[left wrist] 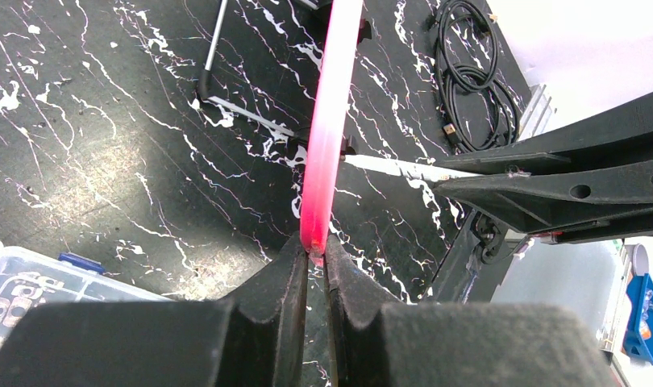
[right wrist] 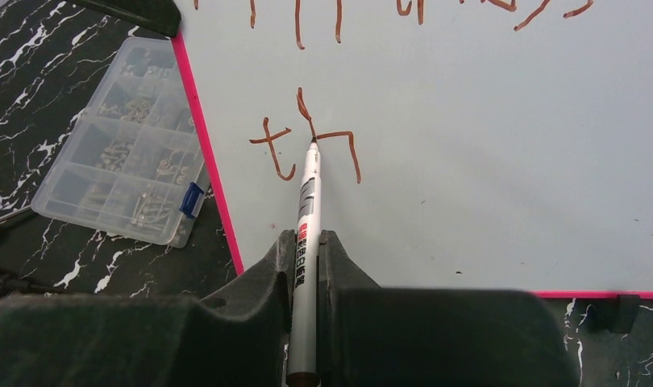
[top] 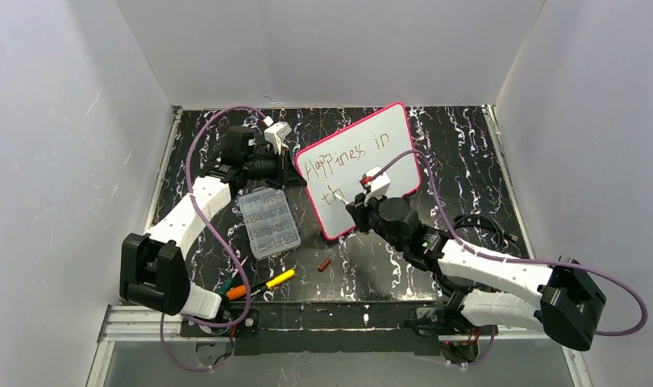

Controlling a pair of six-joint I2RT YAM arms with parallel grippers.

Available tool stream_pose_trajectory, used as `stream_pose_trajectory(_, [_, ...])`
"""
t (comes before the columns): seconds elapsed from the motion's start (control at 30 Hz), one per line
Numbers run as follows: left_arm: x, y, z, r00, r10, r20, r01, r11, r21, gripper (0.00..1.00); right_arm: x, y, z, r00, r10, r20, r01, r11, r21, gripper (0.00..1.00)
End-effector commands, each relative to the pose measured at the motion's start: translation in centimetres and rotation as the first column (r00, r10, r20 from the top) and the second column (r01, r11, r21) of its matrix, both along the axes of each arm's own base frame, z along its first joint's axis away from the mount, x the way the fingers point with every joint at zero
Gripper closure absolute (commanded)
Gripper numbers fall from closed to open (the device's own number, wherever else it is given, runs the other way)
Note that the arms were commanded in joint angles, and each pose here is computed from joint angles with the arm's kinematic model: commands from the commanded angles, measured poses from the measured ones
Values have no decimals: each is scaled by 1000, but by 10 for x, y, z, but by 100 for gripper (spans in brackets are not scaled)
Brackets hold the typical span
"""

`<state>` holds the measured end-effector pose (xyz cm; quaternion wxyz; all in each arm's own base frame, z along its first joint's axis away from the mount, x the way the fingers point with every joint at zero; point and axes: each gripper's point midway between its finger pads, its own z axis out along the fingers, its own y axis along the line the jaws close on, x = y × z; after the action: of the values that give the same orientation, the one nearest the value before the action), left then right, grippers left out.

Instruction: Write a sentence on the whiteboard

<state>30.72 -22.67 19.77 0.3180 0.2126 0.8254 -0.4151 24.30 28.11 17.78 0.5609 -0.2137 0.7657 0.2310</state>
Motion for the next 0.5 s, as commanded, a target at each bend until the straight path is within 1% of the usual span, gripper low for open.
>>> stream_pose_trajectory(0.0, [-6,-6,22,998,-44,49,46,998,-44,100,0,-5,5,1000,-24,2,24,999,20,99])
stream_pose_trajectory(0.13, [-7,-6,22,998,-45,49,47,998,-45,100,-1,-7,3,1000,-26,-2,26,1000,14,99])
stream_pose_trajectory(0.27, [-7,-6,22,998,-43,50,45,998,-44,100,-1,-8,11,999,-33,11,32,999,32,99])
stream_pose_trajectory(0.37, [-7,-6,22,998,-44,51,46,998,-44,100,0,-13,20,998,-52,29,50,998,48,99])
stream_pose_trajectory(0.47, [-7,-6,22,998,-44,50,46,998,-44,100,5,-19,23,995,-84,44,82,996,35,99])
